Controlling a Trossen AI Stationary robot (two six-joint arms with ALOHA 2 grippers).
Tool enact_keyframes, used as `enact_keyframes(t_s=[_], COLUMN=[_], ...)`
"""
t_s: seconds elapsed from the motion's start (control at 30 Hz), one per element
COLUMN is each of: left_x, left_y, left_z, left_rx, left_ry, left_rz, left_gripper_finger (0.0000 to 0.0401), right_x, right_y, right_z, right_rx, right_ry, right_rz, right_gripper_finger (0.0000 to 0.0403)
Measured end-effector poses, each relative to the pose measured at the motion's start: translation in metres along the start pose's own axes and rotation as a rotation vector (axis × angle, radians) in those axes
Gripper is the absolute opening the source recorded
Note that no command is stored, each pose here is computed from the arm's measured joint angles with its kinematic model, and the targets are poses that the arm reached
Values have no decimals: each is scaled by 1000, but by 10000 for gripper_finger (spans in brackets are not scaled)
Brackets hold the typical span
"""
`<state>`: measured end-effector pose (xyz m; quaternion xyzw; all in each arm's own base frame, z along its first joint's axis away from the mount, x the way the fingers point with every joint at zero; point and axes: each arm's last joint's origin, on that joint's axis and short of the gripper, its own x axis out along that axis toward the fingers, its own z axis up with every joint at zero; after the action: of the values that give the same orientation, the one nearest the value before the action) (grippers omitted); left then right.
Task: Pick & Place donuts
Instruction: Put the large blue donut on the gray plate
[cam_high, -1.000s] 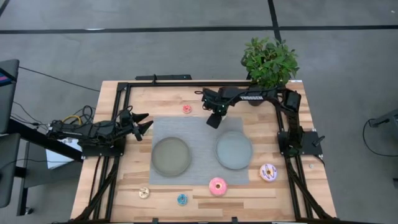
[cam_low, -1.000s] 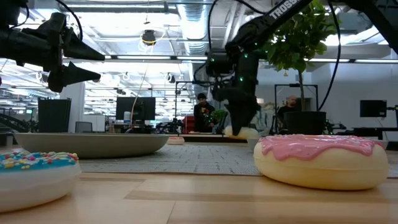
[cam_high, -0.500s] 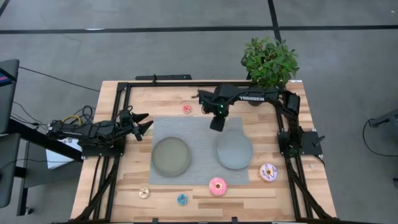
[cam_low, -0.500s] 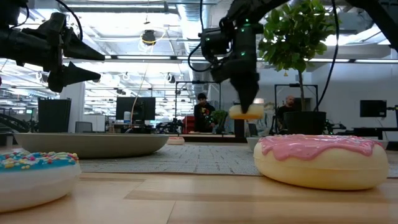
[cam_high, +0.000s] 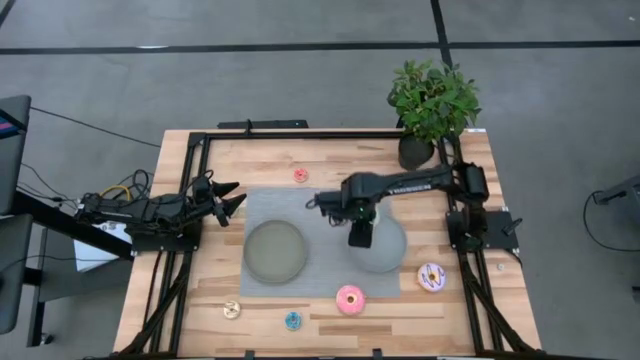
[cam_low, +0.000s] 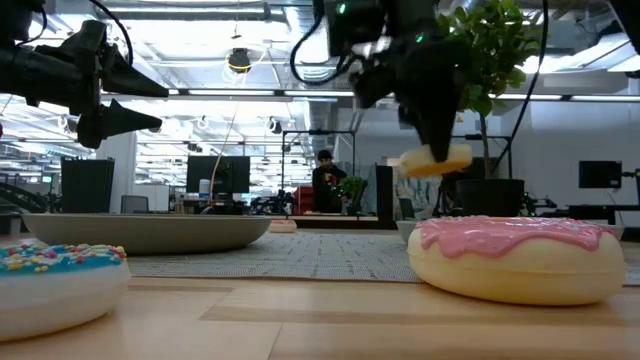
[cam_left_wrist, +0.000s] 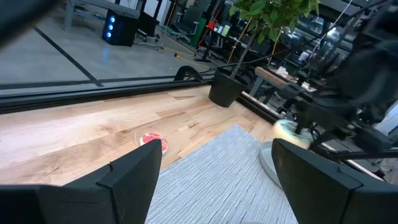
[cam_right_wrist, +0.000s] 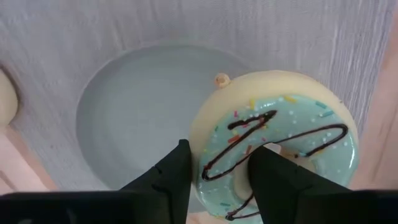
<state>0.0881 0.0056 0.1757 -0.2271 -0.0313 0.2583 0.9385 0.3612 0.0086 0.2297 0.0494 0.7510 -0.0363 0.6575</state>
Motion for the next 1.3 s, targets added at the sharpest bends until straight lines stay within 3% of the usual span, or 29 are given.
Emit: enact_keyframes(t_s=[0.2,0.37,0.77,1.3], left_x=[0,0,0,1], left_y=[0,0,0,-1], left_z=[0,0,0,-1], left_rx=[0,0,-15,-34], left_ry=[0,0,-2,12], left_rz=[0,-1,-4,-6], left_gripper_finger=[298,298,298,298], right_x=[13,28,39,52], right_y=[35,48,39,11], right_z=[-15,-25,-36,-40], right_rx=[-8,23,58,31], right_ry=[17,28,-73,-89], right_rz=[-48,-59,-28,-20], right_gripper_finger=[136,134,137,144])
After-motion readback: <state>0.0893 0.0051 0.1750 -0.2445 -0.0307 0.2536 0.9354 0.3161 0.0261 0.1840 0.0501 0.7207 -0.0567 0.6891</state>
